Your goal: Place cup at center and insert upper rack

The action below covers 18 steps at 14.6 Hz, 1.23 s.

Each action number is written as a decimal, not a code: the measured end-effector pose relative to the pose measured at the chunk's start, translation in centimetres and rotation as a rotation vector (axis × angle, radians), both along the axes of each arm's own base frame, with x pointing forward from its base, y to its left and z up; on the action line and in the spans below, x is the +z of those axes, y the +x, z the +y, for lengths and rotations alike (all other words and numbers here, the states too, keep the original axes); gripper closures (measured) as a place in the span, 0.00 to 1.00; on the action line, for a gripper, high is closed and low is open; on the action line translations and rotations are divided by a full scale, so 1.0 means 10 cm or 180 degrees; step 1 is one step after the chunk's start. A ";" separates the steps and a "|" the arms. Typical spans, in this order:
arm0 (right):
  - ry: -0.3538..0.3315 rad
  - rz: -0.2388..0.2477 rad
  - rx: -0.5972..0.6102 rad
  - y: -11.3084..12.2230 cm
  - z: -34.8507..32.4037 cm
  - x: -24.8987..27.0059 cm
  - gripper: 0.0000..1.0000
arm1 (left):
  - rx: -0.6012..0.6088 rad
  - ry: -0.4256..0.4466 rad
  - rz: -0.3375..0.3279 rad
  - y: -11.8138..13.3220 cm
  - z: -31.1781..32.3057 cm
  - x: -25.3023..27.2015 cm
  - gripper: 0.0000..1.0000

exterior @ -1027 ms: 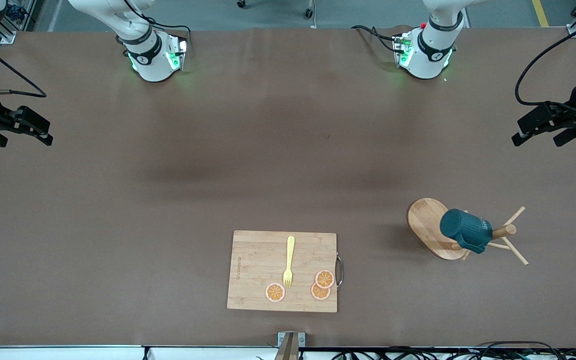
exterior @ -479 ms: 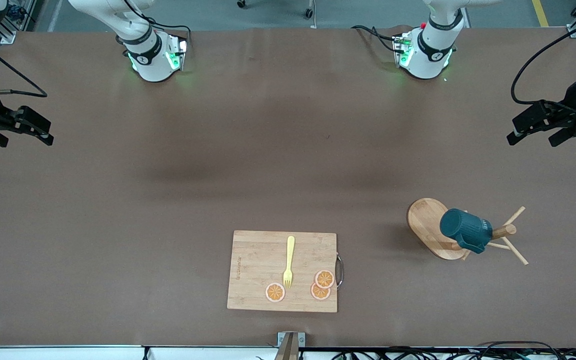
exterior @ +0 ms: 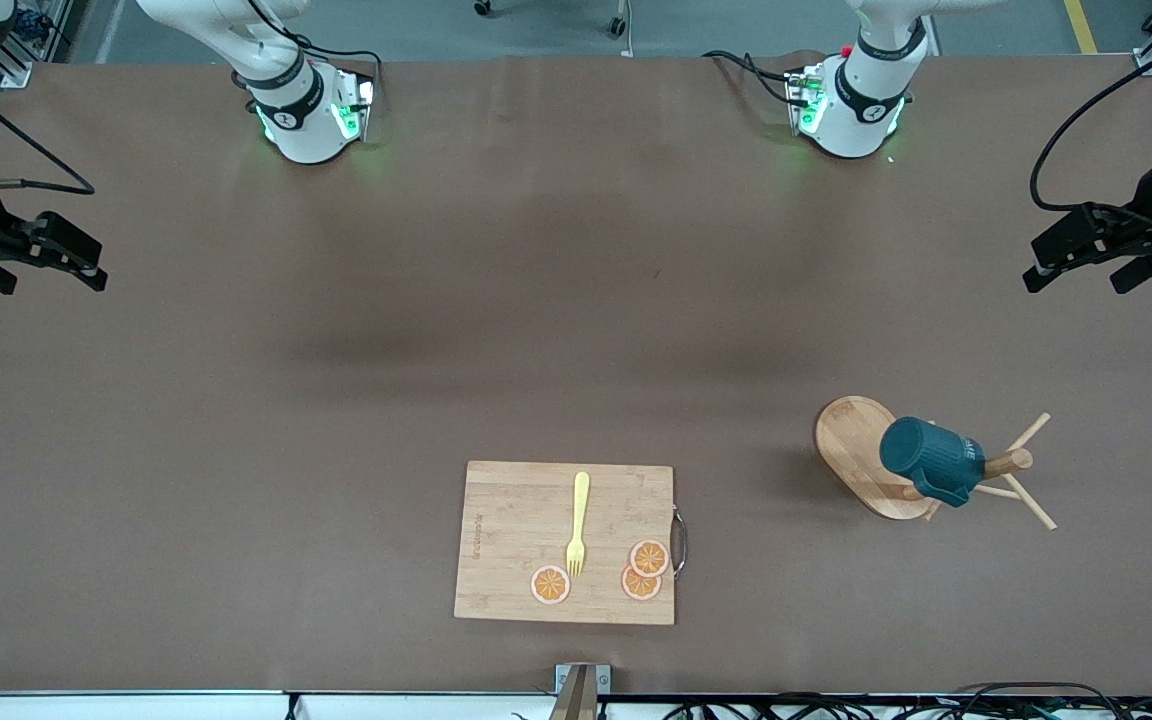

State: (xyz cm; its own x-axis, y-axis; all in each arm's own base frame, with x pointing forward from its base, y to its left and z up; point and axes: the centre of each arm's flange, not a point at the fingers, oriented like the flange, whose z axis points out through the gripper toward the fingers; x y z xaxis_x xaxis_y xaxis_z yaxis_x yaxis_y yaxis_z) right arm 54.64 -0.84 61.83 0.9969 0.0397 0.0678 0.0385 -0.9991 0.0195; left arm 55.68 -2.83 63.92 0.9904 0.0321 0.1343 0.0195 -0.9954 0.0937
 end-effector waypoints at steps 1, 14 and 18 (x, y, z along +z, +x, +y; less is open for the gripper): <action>0.0000 0.0000 0.0000 0.00 0.00 0.00 0.00 | -0.0003 0.0003 -0.0004 0.00 0.00 0.00 0.00; 0.0003 0.0163 -0.0018 -0.05 -0.03 -0.05 0.00 | -0.0026 0.0011 0.0173 -0.09 -0.01 0.09 0.00; 0.0003 0.0163 -0.0019 -0.05 -0.03 -0.05 0.00 | -0.0023 0.0055 0.0204 -0.10 0.00 0.08 0.00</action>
State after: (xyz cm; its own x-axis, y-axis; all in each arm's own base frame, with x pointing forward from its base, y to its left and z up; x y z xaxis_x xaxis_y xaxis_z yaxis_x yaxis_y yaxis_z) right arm 54.10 -1.15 61.38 0.9993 0.0336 0.0167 0.0334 -0.9993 0.0168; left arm 54.69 -2.84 64.74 0.9972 0.0231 0.0710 0.0177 -0.9970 0.0754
